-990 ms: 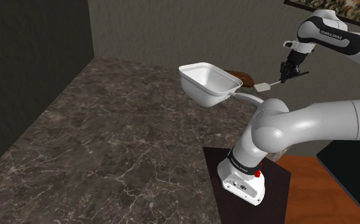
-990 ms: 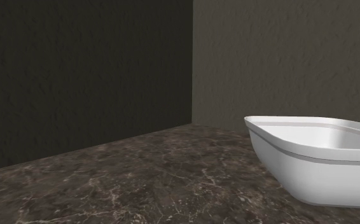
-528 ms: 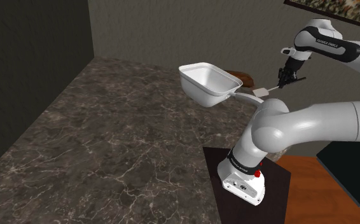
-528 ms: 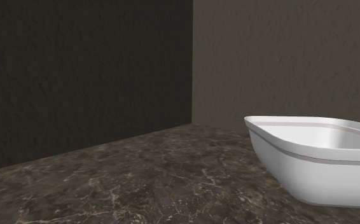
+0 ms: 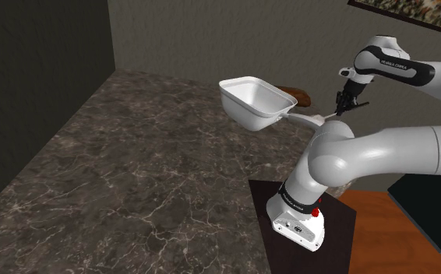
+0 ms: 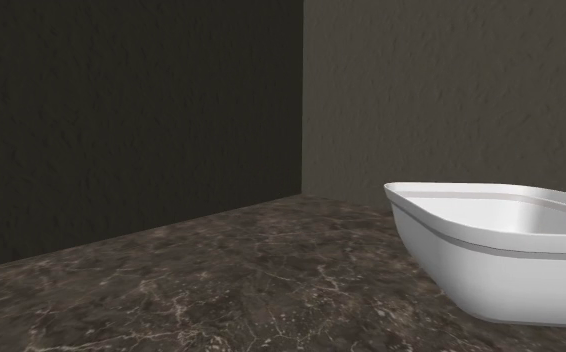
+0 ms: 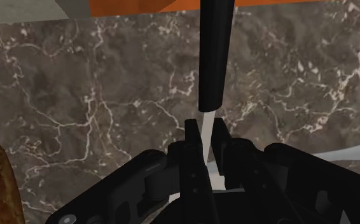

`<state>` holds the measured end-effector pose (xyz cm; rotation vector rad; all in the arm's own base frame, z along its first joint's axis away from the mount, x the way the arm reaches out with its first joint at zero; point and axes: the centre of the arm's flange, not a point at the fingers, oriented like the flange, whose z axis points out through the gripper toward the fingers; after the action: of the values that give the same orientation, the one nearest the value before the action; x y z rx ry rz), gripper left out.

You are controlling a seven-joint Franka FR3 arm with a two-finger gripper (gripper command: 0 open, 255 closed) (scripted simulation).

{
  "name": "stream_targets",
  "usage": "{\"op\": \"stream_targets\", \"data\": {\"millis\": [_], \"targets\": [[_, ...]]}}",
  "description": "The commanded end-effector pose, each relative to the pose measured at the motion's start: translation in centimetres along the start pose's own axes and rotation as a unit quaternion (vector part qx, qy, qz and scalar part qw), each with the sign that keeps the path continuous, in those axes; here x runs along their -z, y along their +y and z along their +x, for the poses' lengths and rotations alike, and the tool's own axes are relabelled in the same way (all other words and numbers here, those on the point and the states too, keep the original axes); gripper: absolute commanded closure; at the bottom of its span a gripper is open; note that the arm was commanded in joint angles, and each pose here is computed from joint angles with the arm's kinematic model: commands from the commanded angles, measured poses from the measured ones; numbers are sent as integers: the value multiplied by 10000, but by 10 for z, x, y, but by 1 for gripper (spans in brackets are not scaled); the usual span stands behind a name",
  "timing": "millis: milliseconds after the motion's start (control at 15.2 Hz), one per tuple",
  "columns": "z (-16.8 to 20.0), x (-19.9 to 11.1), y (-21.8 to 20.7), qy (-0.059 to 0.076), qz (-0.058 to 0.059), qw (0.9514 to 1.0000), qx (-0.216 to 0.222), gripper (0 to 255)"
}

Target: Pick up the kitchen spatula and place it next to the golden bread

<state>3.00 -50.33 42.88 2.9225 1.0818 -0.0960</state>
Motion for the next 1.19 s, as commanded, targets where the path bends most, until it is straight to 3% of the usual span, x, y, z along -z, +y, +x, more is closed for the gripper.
{"op": "stream_targets", "data": {"millis": [0, 858, 1122], "targets": [[0, -10, 0, 0, -2, 10000, 1, 255], [5, -78, 0, 0, -2, 10000, 1, 255], [5, -78, 0, 0, -2, 10000, 1, 255]]}}
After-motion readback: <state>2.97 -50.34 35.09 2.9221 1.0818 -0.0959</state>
